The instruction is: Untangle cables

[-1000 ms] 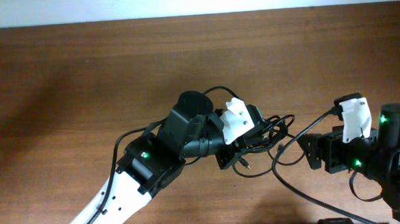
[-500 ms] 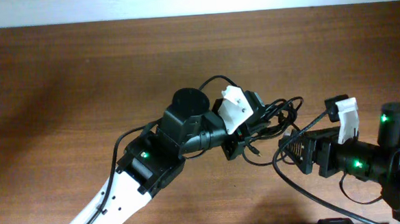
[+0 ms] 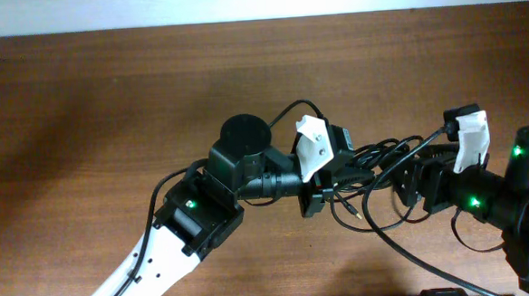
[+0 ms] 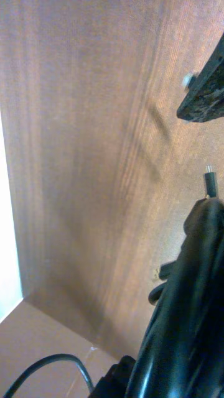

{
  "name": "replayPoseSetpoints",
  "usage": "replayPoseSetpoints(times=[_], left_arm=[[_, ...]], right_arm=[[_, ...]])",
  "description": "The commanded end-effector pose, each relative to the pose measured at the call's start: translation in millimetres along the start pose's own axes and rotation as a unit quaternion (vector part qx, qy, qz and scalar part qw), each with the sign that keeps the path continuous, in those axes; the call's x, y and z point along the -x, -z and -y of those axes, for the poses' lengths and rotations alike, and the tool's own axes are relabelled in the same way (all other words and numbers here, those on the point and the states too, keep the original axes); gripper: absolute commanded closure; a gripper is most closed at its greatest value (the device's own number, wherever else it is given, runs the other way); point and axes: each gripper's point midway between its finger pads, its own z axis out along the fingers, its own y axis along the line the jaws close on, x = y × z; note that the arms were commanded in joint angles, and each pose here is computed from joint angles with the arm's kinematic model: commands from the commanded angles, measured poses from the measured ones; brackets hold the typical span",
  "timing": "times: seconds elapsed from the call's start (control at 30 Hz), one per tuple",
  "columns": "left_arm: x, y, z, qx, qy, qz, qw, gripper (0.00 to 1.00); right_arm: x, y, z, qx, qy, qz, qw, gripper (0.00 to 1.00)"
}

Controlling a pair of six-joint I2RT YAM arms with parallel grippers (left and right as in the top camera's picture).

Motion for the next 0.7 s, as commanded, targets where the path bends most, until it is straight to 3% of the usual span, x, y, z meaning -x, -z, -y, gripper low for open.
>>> replayPoseSetpoints(times=[0.0,0.03,0.07,0.13,0.23,0.37,0.43,0.47,0.5,0.67], left_arm=[[12,6,23,-0.053,-0.010,0.014,0.998,1.00],[12,6,22,-0.052,-0.010,0.014,0.999,1.00],[12,6,22,-0.051,-0.010,0.014,0.999,1.00],[12,6,22,-0.051,-0.010,0.014,0.999,1.00],[12,6,19,-0.042,-0.012,0.014,0.999,1.00],[12,5,13,-0.024,-0.012,0.014,1.000,1.00],[12,5,12,-0.021,-0.011,0.015,1.000,0.76],[11,5,12,-0.021,-0.011,0.014,1.000,0.18],[11,5,11,-0.020,-0.012,0.013,1.000,0.01],[-6,20,-14,0.018,0.030,-0.015,0.999,0.01]], right_arm=[[9,3,0,-0.006,0.009,0.015,1.000,0.37],[8,3,-3,0.002,0.009,0.014,1.000,0.42],[8,3,-5,0.009,0.009,0.013,1.000,0.56],[7,3,-10,0.022,0.009,0.012,1.000,0.75],[7,3,-14,0.034,0.009,0.010,0.999,0.96],[6,4,-22,0.057,0.017,0.008,0.998,0.96],[6,4,-23,0.061,0.023,0.008,0.998,0.96],[6,4,-23,0.060,0.023,0.008,0.998,0.96],[6,4,-21,0.054,0.023,0.009,0.998,0.96],[8,3,4,-0.018,0.021,0.014,1.000,0.96]])
